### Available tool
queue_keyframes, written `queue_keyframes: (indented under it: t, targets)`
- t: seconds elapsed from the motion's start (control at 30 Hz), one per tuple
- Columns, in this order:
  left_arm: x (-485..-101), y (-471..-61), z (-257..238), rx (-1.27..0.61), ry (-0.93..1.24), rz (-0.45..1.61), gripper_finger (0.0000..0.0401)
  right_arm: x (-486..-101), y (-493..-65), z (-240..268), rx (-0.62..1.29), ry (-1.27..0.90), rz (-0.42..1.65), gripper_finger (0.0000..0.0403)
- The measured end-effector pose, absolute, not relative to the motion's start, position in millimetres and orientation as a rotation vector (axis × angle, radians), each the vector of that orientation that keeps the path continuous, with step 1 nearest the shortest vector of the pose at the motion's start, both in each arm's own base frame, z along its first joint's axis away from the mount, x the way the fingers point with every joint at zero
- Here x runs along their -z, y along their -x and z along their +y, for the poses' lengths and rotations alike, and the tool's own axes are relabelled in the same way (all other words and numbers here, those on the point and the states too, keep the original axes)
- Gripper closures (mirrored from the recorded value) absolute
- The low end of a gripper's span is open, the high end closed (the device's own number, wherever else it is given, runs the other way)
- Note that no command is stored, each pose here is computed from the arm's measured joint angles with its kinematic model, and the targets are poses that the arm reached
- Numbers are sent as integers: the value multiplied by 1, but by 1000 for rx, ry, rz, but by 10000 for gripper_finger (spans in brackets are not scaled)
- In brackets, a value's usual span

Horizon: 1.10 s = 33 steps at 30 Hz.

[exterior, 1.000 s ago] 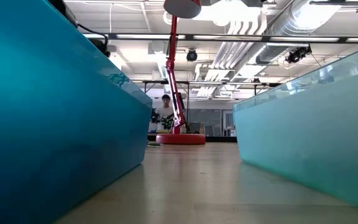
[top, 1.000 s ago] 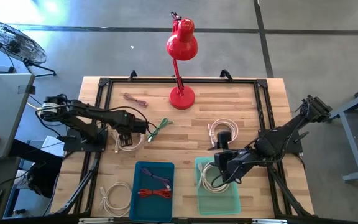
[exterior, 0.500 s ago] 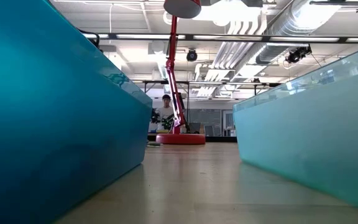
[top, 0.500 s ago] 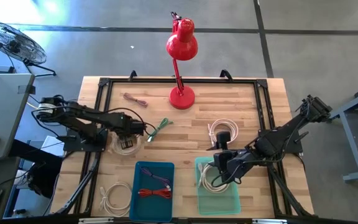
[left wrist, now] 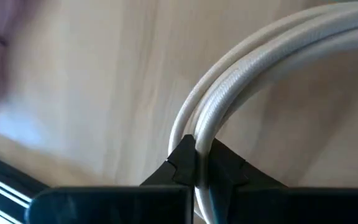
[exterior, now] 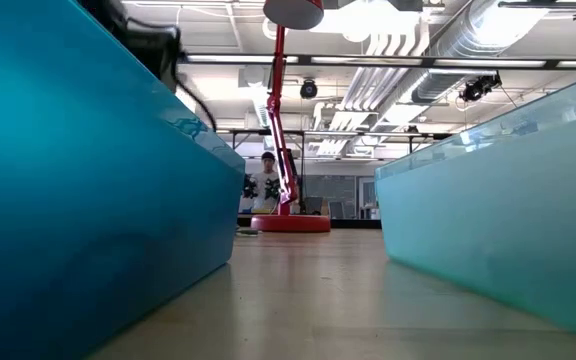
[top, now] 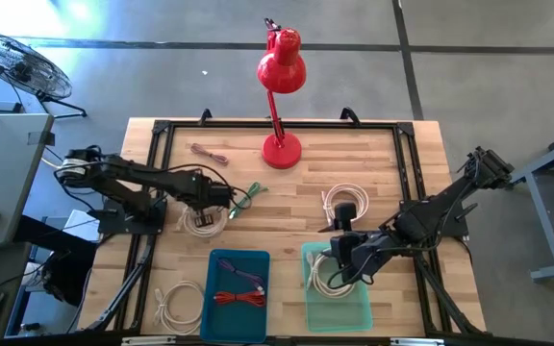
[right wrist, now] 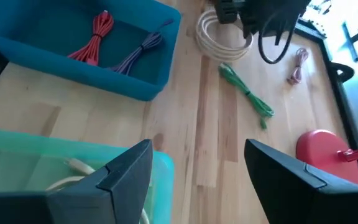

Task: Pick & Place USB Port
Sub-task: Put the white USB cable into the green bin

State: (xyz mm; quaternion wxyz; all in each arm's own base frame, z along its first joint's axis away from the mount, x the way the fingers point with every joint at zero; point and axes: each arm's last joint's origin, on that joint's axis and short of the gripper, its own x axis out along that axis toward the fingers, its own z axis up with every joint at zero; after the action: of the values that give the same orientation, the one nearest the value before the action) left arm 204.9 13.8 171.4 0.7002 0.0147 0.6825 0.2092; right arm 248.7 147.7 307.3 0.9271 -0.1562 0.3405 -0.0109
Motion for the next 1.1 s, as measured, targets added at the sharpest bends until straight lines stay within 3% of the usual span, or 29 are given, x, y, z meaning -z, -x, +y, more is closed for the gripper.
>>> queue_keyframes:
  t: [0.33, 0.57, 0.7, 0.8, 0.93, 1.1]
  targets:
    - [-272, -231, -19, -464, -177, 1140, 393, -310, -250, 143, 195, 344, 634, 155]
    - [-323, -181, -56, -722, -282, 592, 393, -305, -248, 143, 279, 296, 607, 155]
    - [-325, -156, -81, -775, -280, 273, 393, -294, -245, 148, 306, 353, 574, 155]
    - [-317, -147, -96, -781, -291, 160, 393, -289, -245, 155, 325, 400, 498, 155]
    - [-303, -147, -110, -762, -280, 114, 393, -289, -250, 166, 273, 444, 338, 155]
    - [-286, -157, -119, -765, -316, 128, 393, -296, -253, 179, 9, 447, 49, 155]
